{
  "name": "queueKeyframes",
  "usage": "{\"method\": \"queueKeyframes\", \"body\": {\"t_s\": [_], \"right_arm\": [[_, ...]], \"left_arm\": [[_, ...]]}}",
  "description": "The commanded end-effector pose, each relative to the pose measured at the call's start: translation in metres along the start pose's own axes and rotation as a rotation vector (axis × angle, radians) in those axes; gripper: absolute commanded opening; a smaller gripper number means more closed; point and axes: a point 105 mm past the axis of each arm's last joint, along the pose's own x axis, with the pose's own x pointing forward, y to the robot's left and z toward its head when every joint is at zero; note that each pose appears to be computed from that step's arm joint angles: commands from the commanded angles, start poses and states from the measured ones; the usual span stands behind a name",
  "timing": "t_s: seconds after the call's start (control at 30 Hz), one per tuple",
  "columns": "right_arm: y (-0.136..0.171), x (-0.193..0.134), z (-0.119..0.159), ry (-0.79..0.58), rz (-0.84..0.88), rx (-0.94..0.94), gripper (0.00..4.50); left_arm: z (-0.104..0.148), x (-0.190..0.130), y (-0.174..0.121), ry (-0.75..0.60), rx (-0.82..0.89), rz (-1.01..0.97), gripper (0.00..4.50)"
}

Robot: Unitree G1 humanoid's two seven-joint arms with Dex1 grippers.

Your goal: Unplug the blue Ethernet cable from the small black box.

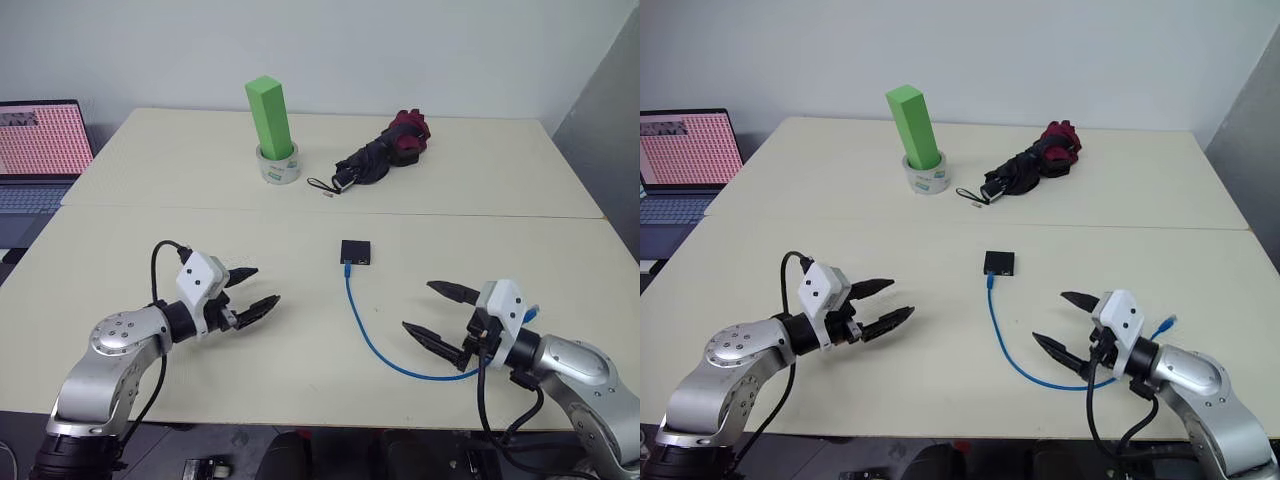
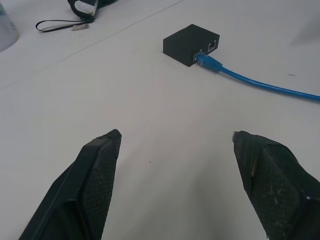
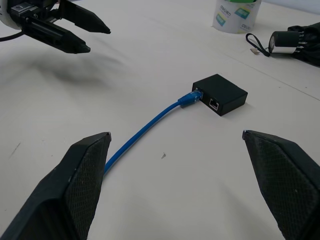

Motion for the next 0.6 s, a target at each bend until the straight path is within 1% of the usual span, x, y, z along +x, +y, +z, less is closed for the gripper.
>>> {"method": "queueKeyframes", "body": {"t_s": [0.03, 0.37, 0.53, 0.6], "right_arm": [[0.0, -0.003, 0.01, -0.023, -0.005, -0.037, 4.47], [0.012, 0.01, 0.006, -0.024, 0.028, -0.01, 4.47], [0.021, 0.029, -0.002, -0.011, 0.042, 0.039, 4.47], [0.02, 0.043, -0.008, -0.002, 0.023, 0.064, 4.47]], "left_arm": [[0.016, -0.003, -0.006, -0.046, 0.057, -0.038, 3.78], [0.013, -0.003, -0.015, -0.003, 0.082, -0.055, 3.78], [0.012, -0.002, -0.027, 0.023, 0.079, -0.094, 3.78], [0.012, -0.002, -0.026, 0.028, 0.086, -0.1, 3.78]]}}
